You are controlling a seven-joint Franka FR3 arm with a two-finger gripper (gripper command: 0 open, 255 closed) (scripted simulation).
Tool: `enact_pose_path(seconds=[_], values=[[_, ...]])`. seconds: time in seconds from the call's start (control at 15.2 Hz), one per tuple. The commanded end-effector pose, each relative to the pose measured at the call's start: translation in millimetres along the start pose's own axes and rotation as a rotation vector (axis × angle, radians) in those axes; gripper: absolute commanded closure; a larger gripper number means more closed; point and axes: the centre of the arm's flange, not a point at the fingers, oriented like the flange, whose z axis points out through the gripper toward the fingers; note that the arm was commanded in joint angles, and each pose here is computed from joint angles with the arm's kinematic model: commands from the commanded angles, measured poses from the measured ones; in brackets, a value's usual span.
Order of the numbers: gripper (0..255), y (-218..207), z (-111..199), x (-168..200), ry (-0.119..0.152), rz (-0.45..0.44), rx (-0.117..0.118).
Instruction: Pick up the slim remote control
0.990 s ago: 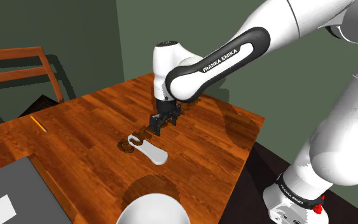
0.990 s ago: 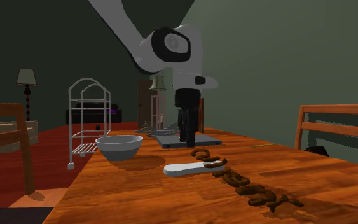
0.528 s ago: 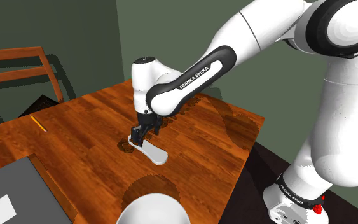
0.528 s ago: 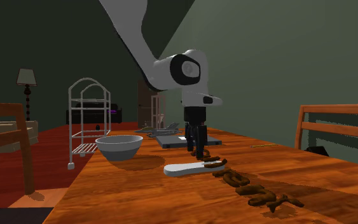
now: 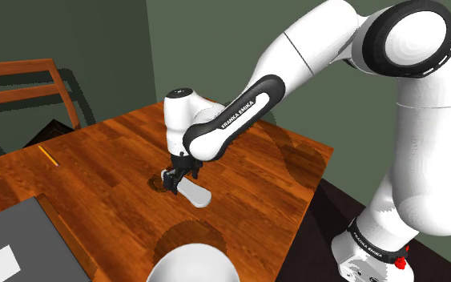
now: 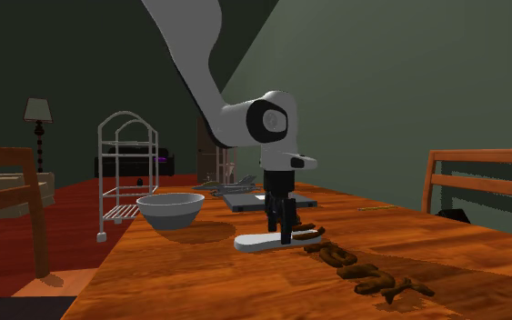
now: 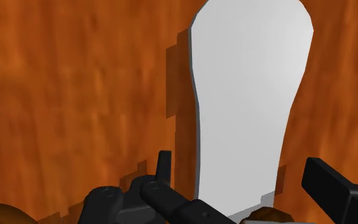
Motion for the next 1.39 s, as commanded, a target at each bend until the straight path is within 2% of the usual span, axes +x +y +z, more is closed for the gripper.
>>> enact_pose_path(seconds=[0.0, 0.07, 0.66, 1.32], values=[[0, 0, 3, 1, 0.001, 0.0, 0.0], [255, -1, 3, 1, 0.001, 0.0, 0.0], [255, 0, 3, 1, 0.001, 0.0, 0.0], [255, 1, -49, 0, 0.001, 0.0, 0.0]])
